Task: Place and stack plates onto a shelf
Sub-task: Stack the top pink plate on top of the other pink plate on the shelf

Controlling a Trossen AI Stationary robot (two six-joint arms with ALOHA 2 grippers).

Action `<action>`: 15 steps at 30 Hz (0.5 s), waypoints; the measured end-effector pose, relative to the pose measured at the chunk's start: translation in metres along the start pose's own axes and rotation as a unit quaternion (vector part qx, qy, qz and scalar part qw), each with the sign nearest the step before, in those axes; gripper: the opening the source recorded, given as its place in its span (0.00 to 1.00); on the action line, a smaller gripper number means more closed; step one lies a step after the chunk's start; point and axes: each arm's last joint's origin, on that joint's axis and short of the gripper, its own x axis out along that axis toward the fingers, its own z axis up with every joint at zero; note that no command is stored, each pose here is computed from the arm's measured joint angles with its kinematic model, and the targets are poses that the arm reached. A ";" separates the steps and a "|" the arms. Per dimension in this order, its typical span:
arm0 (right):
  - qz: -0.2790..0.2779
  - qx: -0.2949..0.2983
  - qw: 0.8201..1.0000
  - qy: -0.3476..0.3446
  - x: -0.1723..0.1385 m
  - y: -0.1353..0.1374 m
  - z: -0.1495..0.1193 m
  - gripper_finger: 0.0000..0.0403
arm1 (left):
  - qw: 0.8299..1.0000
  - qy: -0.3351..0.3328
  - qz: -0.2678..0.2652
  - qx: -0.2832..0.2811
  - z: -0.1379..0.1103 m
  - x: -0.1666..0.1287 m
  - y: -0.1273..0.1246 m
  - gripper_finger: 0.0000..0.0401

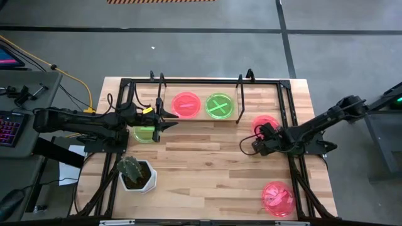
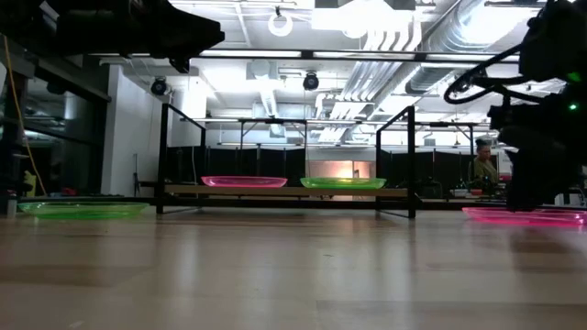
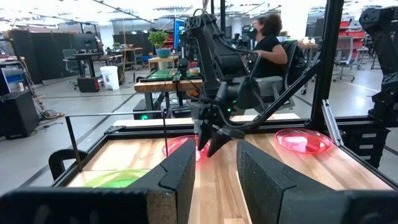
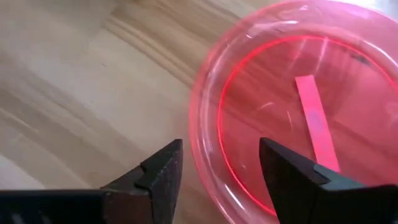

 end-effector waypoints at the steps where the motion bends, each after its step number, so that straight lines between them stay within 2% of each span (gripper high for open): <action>1: 0.003 -0.001 1.000 -0.003 0.001 0.000 0.000 0.48 | 1.000 0.000 0.000 0.001 0.000 0.000 0.000 0.26; 6: 0.021 -0.009 1.000 -0.011 0.004 0.004 0.005 0.48 | 1.000 0.000 0.000 0.000 0.000 0.000 0.000 0.26; 15: 0.002 -0.007 1.000 -0.002 0.009 0.003 0.006 0.48 | 1.000 0.001 0.000 -0.001 0.000 0.000 0.000 0.26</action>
